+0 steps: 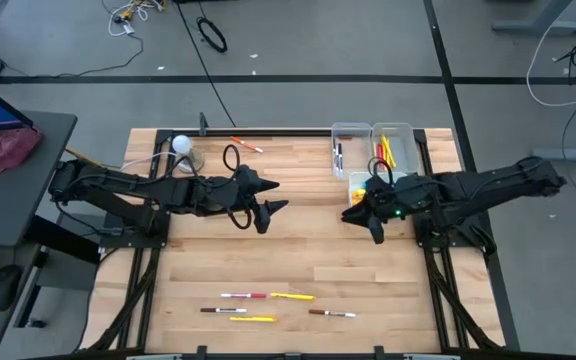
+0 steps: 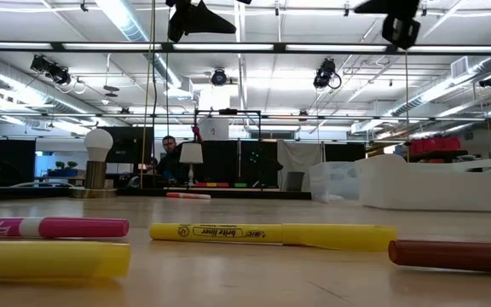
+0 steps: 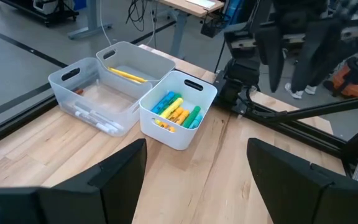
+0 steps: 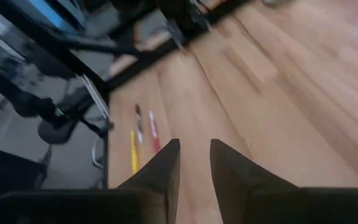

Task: Pick & Place Markers
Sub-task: Put the pink marker pen into the transparent bin

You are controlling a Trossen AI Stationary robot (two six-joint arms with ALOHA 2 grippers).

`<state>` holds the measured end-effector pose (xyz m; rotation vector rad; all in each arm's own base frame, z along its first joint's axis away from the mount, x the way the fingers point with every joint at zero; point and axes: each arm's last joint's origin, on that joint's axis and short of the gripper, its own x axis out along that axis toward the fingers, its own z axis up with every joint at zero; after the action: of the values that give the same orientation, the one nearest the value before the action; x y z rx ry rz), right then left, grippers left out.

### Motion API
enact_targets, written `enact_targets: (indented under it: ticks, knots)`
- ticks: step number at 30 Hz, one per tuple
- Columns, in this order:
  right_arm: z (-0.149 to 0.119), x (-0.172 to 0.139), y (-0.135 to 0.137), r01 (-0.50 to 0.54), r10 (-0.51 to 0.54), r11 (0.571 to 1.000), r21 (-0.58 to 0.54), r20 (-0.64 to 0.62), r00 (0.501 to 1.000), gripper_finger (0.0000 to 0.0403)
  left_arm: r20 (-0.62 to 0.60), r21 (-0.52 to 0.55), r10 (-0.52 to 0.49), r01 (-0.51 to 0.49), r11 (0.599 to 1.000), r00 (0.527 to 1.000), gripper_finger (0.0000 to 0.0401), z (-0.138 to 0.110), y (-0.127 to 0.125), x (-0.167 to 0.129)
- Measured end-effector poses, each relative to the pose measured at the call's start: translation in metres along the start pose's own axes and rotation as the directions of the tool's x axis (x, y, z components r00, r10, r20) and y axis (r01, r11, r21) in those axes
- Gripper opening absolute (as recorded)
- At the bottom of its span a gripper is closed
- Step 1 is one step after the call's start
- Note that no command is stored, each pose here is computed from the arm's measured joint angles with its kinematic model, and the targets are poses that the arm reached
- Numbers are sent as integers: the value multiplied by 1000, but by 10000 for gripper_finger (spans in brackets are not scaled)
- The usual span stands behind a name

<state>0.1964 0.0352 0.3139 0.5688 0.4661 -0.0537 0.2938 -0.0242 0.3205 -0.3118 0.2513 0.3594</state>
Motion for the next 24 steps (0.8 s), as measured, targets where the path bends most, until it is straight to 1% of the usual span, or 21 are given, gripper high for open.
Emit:
enact_targets:
  ticks: [2,5,8,12,14,16,20,24]
  knots:
    - [4,4,3,-24,25,1000,-18,35,999,86,0,0,0,0,1000,1000,282,0,0,0]
    - [3,6,5,-33,33,999,-18,35,999,86,0,0,0,0,1000,1000,282,0,0,0]
    - [-4,6,9,-43,43,999,5,-9,999,86,0,0,0,0,1000,1000,282,0,0,0]
    - [-17,3,17,-56,55,998,-8,-91,994,86,5,-3,-2,2,1000,1000,282,1,0,0]
    - [-25,2,20,-40,38,999,-7,-130,991,86,41,-22,-17,18,1000,999,282,4,-2,0]
    - [-33,0,21,1,-2,1000,-2,-162,987,87,72,-38,-27,30,999,997,282,8,-2,0]
    - [-44,-4,22,60,-60,998,-3,-199,978,87,100,-52,-37,43,998,994,282,11,-3,-1]
    - [-48,-6,21,97,-97,995,-11,-207,974,87,96,-51,-36,41,998,995,282,10,-3,0]
